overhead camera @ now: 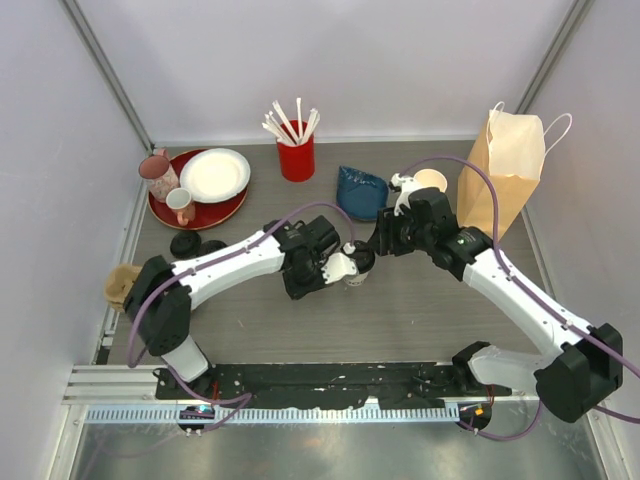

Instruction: Pack the takeout coffee

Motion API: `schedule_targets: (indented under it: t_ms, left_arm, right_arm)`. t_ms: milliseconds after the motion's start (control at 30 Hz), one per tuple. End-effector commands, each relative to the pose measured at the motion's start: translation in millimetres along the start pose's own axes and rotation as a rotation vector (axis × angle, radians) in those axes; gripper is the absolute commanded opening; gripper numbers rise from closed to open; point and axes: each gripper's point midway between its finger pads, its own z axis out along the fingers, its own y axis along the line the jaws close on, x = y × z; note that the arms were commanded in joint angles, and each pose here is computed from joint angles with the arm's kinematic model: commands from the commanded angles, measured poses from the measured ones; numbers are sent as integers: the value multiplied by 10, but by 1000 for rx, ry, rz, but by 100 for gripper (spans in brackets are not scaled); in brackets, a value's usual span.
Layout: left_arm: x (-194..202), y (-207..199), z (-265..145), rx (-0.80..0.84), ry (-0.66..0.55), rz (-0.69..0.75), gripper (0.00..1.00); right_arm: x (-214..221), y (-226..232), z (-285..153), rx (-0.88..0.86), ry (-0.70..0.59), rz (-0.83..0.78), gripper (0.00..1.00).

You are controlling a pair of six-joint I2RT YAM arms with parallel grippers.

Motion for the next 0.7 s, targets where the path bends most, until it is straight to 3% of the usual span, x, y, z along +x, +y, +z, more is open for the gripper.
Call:
schedule_targets:
  t_ms: [0,267,667]
  left_arm:
    - [-279,126,197,-107,-63,78,0]
    - [-200,334,549,-202,14,74,0]
    - [-127,567,768,-293,51,93,0]
  right_arm:
    - [-117,15,-114,2,-68,-28,50]
    - [-120,-40,-235,27,-102,-46,50]
    - [-122,-44,-256,31,-102,-50,50]
